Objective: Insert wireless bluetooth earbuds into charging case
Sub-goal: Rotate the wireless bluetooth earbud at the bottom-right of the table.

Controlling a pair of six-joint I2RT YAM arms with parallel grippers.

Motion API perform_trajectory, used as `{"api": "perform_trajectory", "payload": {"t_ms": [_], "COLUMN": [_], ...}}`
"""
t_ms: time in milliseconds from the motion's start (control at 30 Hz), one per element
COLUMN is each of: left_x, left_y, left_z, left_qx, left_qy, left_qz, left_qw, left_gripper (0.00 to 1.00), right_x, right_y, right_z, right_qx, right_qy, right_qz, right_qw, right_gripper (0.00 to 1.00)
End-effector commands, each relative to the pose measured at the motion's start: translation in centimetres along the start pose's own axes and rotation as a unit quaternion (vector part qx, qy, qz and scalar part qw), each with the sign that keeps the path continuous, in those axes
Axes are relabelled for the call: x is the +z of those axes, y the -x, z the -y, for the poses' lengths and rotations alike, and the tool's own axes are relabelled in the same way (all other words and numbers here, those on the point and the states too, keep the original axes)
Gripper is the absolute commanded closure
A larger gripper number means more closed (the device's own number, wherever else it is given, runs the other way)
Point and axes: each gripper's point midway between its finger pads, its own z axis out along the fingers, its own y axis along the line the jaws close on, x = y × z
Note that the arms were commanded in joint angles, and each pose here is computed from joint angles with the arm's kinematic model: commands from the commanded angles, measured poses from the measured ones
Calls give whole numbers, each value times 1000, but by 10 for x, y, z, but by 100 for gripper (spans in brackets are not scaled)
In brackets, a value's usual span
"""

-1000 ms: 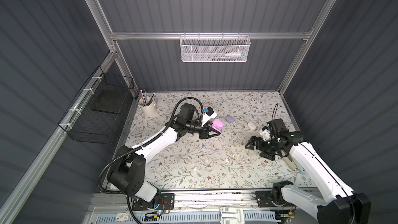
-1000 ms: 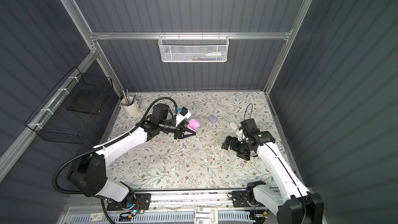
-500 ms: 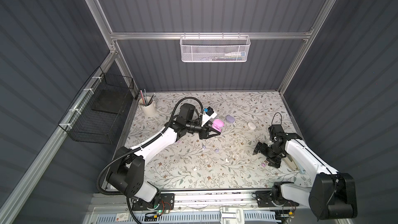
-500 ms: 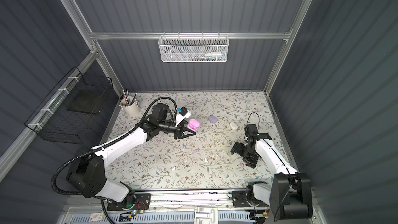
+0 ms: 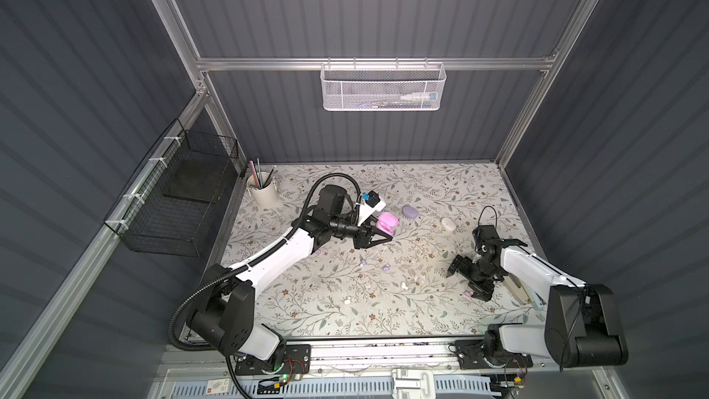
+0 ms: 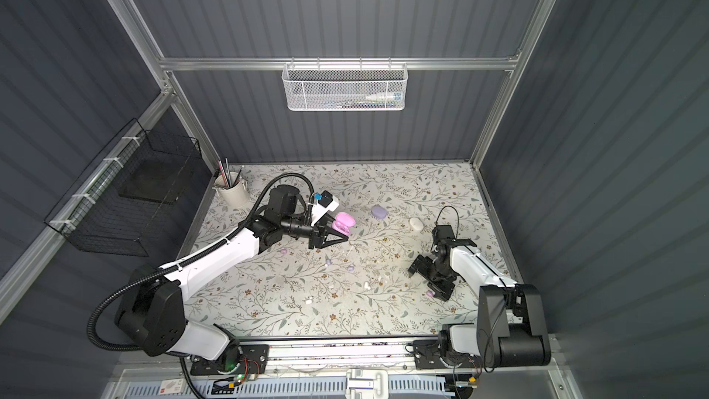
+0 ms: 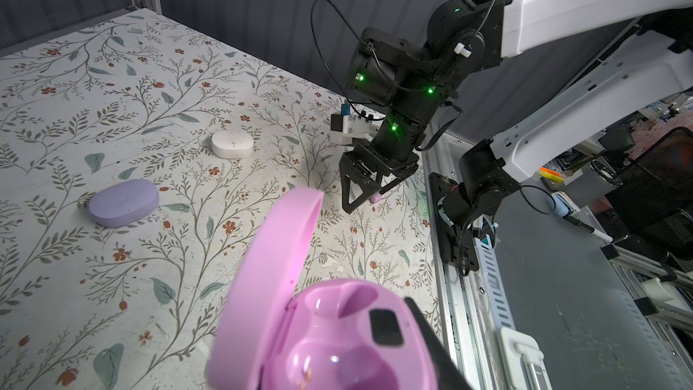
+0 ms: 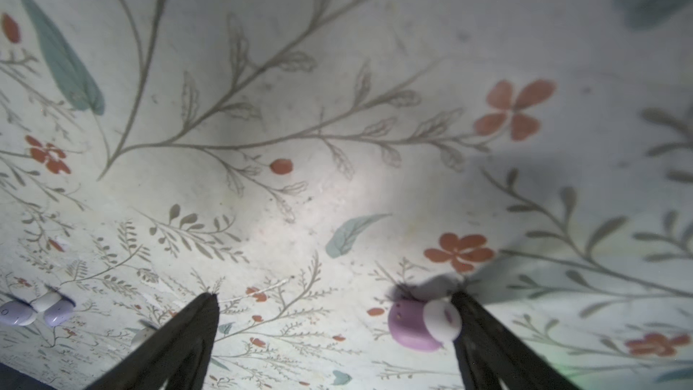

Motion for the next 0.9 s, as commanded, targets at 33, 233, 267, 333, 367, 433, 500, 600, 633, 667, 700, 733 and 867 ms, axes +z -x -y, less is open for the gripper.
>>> {"api": "perform_trajectory", "payload": {"t_ms": [33, 233, 267, 333, 367, 433, 500, 600, 633, 667, 700, 733, 867], "left_x": [-4, -5, -5, -4, -4, -4, -4, -4, -4, -5, -5, -5, -5], "left_y": [2, 2, 1, 0, 0, 0, 0, 0, 0, 0, 0, 1, 2], "left_z": [5, 5, 5, 5, 5, 5, 5, 5, 5, 5, 5, 5, 6], "left_qx": [8, 9, 8, 8, 8, 6, 7, 7, 8, 8, 8, 8, 10], "left_qy": [0, 0, 0, 0, -1, -2, -2, -1, 0, 0, 0, -1, -1], "left_qz": [2, 2, 1, 2, 1, 2, 2, 1, 1, 1, 1, 1, 1], "left_qw": [1000, 1000, 1000, 1000, 1000, 1000, 1000, 1000, 1000, 1000, 1000, 1000, 1000], "left_gripper": [76, 76, 76, 76, 76, 76, 76, 76, 76, 76, 76, 76, 76], "right_x": [3, 2, 1, 0, 0, 1, 3, 5, 4, 3, 0, -4, -18], "right_y": [-11, -28, -29, -32, -34, -40, -48, -59, -62, -63, -63, -61, -55], "right_z": [-22, -39, -42, -46, -48, -52, -56, -62, -62, -60, -58, -55, -47], "right_qx": [-7, -9, -11, -14, -15, -16, -20, -28, -32, -36, -42, -50, -82], "right_qy": [30, 65, 70, 78, 79, 83, 87, 93, 92, 86, 78, 67, 33], "right_qz": [-15, -44, -45, -53, -58, -70, -80, -95, -98, -99, -97, -91, -71], "right_qw": [999, 997, 996, 995, 995, 994, 993, 991, 990, 991, 991, 992, 994], "right_gripper": [3, 3, 3, 3, 3, 3, 2, 2, 2, 2, 2, 1, 1]}}
